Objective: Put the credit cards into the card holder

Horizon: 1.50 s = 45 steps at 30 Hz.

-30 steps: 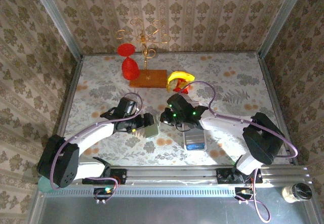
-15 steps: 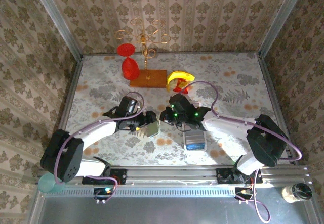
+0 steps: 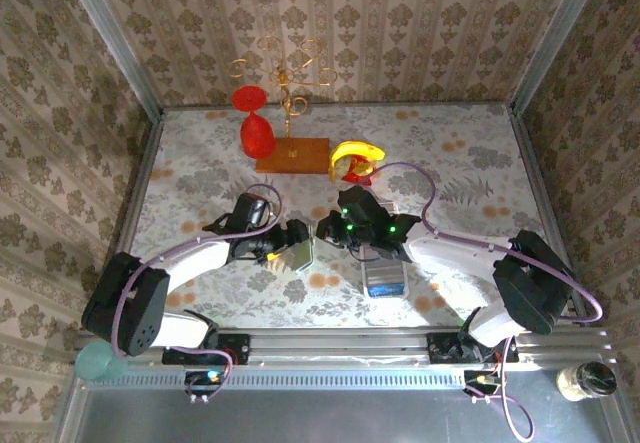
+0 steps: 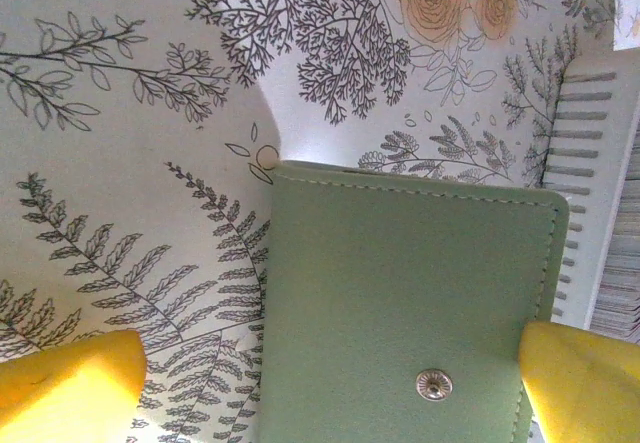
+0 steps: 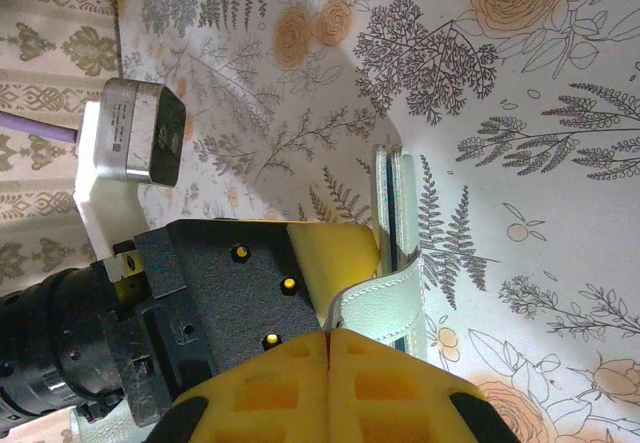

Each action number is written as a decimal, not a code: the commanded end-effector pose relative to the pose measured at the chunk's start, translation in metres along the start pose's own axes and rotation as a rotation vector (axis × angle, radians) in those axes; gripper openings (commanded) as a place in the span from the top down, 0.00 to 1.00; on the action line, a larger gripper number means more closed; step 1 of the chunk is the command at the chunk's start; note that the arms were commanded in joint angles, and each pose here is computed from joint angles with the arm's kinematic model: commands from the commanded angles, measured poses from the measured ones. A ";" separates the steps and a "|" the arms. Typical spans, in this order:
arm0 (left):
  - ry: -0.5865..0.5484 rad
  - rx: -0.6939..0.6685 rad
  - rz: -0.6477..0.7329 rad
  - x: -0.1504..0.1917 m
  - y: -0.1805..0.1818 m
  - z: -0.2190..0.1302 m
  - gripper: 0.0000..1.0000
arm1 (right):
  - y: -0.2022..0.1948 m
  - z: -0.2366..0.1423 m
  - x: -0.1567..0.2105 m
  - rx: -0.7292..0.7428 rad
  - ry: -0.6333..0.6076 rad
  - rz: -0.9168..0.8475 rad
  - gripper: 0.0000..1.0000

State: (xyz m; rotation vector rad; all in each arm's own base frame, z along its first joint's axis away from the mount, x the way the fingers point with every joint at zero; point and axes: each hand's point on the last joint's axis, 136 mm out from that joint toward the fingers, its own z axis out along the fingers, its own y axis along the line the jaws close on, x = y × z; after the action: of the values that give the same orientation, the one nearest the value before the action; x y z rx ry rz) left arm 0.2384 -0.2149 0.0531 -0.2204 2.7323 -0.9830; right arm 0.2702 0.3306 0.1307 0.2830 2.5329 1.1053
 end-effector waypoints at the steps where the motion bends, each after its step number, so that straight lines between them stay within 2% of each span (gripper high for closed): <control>1: 0.004 0.016 -0.012 0.003 0.001 -0.002 0.02 | 0.010 -0.006 0.001 -0.037 -0.003 0.004 1.00; 13: -0.027 0.118 -0.054 -0.003 -0.008 -0.009 0.00 | 0.014 -0.009 0.000 -0.054 -0.008 0.004 1.00; 17: -0.004 0.163 -0.063 0.001 -0.015 -0.009 0.00 | 0.013 -0.009 0.001 -0.052 -0.004 0.006 1.00; 28: 0.027 0.065 -0.059 0.008 0.004 -0.003 0.01 | 0.007 -0.008 0.001 -0.038 -0.011 0.010 1.00; 37: 0.003 0.050 -0.065 0.007 0.009 -0.012 0.06 | -0.028 -0.005 0.005 0.076 -0.022 0.052 1.00; 42: -0.013 0.036 -0.086 0.005 0.018 -0.016 0.17 | -0.043 -0.006 0.004 0.128 -0.035 0.062 1.00; 45: -0.016 0.017 -0.106 0.005 0.028 -0.019 0.32 | -0.056 -0.006 0.004 0.190 -0.037 0.071 1.00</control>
State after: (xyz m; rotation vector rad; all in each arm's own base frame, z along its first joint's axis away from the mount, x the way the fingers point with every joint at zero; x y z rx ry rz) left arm 0.2345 -0.1966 0.0591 -0.3381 2.6854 -1.0790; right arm 0.2607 0.3063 0.0996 0.3819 2.5999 0.9803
